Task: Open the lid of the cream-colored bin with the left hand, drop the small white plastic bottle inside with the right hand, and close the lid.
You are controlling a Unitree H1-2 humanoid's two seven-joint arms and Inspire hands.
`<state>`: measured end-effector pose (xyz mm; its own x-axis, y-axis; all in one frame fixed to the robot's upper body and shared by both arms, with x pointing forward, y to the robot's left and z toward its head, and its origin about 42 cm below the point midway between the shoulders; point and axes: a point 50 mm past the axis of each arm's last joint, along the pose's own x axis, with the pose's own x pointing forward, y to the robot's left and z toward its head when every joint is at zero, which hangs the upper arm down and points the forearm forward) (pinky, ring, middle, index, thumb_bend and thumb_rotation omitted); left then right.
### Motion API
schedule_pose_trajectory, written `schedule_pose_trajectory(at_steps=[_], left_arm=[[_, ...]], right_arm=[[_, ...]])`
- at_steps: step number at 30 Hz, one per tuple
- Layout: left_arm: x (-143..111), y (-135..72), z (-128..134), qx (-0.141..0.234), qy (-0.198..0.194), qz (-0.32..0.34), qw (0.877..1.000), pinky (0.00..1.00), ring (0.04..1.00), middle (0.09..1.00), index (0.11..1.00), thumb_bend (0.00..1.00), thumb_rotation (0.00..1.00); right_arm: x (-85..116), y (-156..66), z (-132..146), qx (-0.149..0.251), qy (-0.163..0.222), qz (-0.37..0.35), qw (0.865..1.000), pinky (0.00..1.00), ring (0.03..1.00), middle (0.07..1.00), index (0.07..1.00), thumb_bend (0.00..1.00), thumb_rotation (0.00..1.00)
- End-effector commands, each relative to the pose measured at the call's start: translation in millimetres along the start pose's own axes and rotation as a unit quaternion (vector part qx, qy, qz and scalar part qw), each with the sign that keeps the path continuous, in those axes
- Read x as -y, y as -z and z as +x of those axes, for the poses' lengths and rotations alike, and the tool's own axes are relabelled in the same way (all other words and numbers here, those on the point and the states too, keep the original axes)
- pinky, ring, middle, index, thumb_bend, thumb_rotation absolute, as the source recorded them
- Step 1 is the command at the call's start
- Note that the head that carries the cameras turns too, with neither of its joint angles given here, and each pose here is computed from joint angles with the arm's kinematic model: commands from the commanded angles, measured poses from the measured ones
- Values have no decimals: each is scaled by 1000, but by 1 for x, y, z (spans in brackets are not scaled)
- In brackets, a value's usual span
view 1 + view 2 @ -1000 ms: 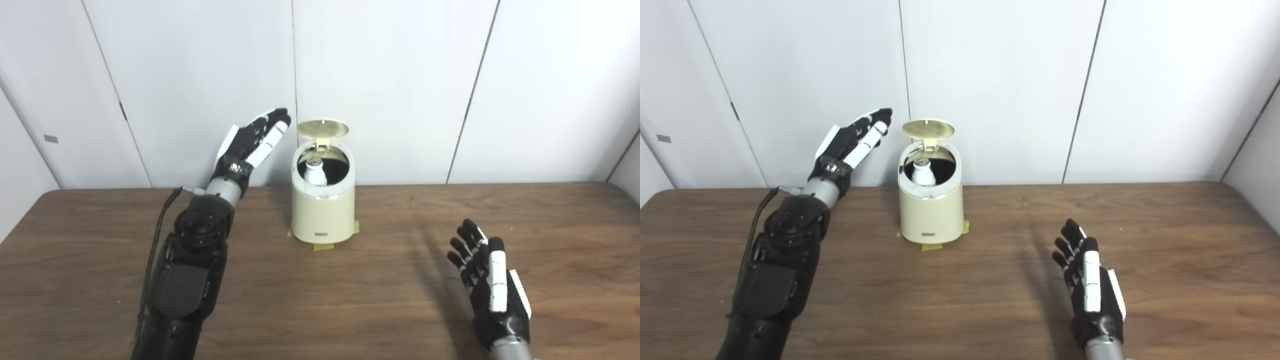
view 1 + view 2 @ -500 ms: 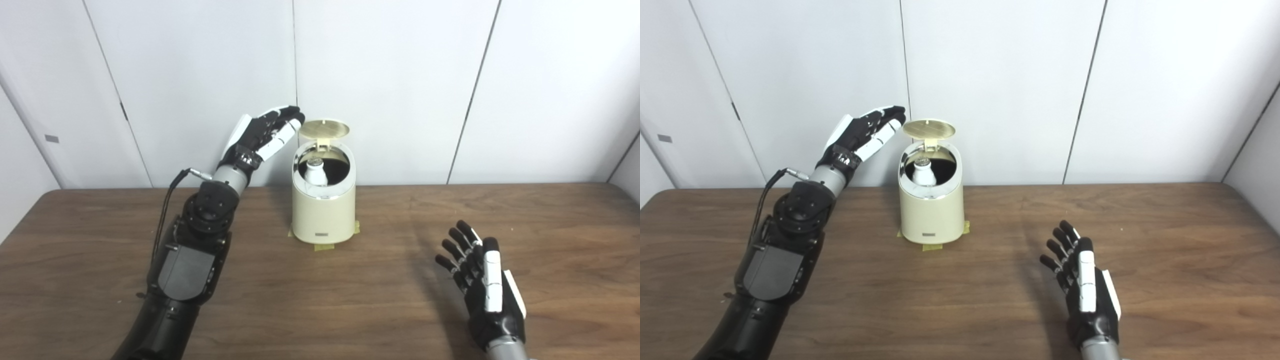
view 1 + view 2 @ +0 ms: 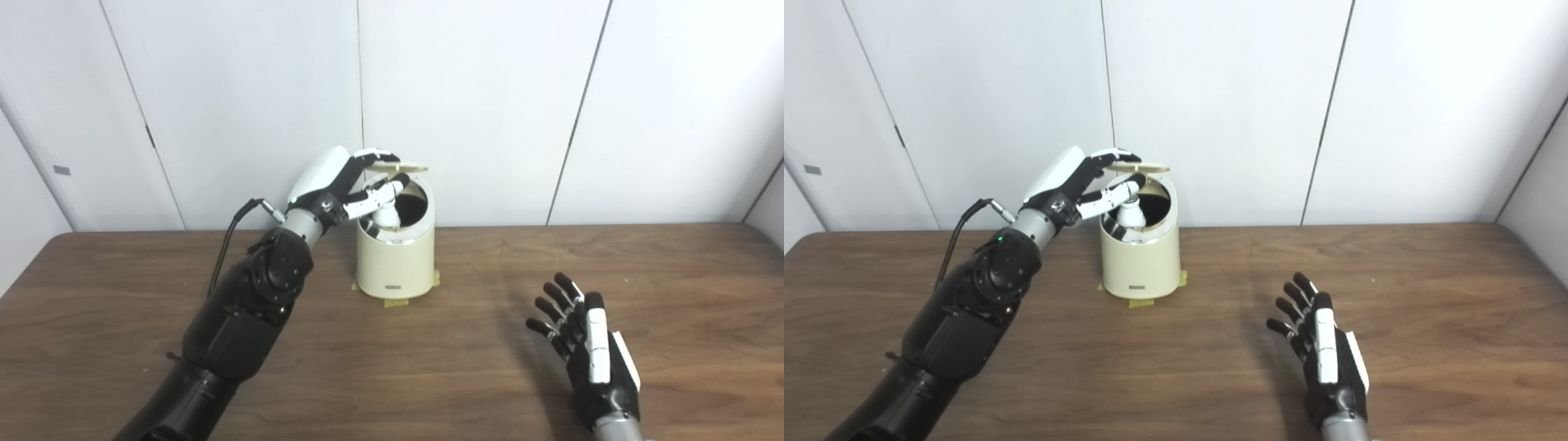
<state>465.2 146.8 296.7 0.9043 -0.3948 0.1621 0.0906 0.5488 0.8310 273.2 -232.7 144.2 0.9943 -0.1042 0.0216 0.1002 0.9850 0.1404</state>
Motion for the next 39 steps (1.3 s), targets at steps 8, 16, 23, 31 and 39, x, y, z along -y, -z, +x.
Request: schedule_pose_trajectory(at_steps=[8, 16, 23, 31, 39], left_arm=[[-32, -25, 11, 64, -48, 95, 992, 777, 879, 870, 806, 515, 834], [-35, -28, 3, 73, -40, 171, 982, 771, 882, 859, 795, 502, 809], [-33, -25, 3, 64, -21, 217, 974, 751, 853, 815, 753, 512, 784], [-27, -23, 1, 68, -2, 302, 951, 831, 853, 793, 749, 536, 852], [-22, -20, -3, 68, 25, 327, 942, 898, 882, 809, 765, 533, 859]], right_arm=[[-2, -13, 6, 29, -6, -6, 1000, 725, 874, 900, 920, 578, 1000], [-2, -16, 5, 30, -7, -2, 1000, 720, 872, 897, 916, 582, 993], [-2, -19, 5, 30, -8, -11, 999, 715, 862, 880, 899, 581, 990], [-1, -23, 5, 31, -11, -15, 999, 713, 852, 866, 891, 588, 979], [-3, -29, 5, 26, -15, -40, 999, 704, 836, 837, 823, 594, 993]])
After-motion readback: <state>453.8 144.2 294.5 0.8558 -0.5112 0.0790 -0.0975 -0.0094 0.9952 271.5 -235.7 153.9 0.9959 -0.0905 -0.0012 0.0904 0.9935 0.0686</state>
